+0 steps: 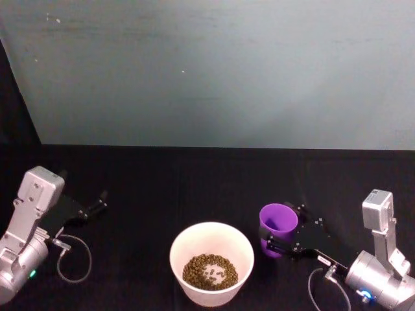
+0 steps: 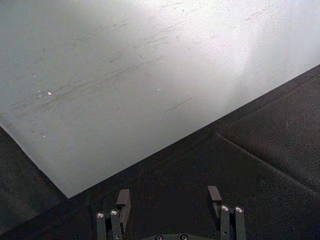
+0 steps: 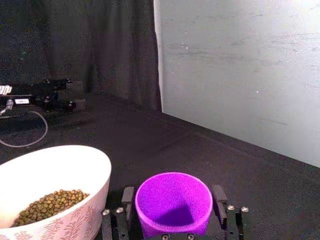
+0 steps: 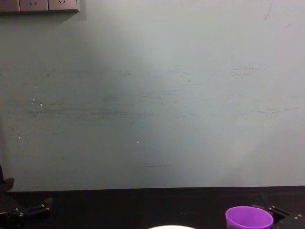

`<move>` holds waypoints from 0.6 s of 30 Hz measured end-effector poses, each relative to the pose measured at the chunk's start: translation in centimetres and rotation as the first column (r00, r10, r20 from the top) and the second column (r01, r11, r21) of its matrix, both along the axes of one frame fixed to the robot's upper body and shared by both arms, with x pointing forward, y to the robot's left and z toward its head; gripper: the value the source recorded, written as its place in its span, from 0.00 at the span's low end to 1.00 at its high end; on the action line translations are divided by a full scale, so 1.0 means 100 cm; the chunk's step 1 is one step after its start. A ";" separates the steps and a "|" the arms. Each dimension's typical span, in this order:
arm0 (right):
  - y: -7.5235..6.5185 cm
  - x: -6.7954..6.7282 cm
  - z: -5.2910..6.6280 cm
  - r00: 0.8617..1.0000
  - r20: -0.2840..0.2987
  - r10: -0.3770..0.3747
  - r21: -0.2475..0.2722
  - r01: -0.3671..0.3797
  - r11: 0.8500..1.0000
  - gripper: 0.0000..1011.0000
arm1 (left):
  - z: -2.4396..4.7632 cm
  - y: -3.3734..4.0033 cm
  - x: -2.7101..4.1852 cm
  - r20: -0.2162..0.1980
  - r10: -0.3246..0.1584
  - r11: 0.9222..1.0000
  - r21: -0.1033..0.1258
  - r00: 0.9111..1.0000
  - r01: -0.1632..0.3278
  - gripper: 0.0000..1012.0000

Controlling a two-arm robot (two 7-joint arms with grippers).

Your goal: Pick up the cup and pour the mung beans from the cup into the bowl.

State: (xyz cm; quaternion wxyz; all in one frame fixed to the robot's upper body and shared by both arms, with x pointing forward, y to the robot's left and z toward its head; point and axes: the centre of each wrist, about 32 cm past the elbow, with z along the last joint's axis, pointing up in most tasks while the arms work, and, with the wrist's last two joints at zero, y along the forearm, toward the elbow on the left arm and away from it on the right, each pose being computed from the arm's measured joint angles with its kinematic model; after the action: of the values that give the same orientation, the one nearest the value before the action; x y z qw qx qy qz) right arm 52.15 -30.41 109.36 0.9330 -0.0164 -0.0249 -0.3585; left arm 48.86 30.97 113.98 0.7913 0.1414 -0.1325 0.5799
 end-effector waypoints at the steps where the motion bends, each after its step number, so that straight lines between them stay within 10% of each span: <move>1: 0.000 0.000 0.000 1.000 0.000 0.000 0.000 0.000 1.000 0.99 | 0.0000 0.0000 0.0000 0.000 0.000 1.000 0.000 1.000 0.000 0.99; 18: 0.005 -0.024 0.042 0.998 0.034 -0.045 0.056 0.043 0.998 0.99 | 0.0000 0.0000 0.0000 0.000 0.000 1.000 0.000 1.000 0.000 0.99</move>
State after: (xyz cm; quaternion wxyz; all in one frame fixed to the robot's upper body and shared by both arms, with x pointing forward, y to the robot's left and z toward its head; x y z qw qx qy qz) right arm 49.77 -29.87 113.52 0.9244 0.0149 -0.0310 -0.3799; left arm 48.86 30.97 113.98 0.7913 0.1415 -0.1325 0.5799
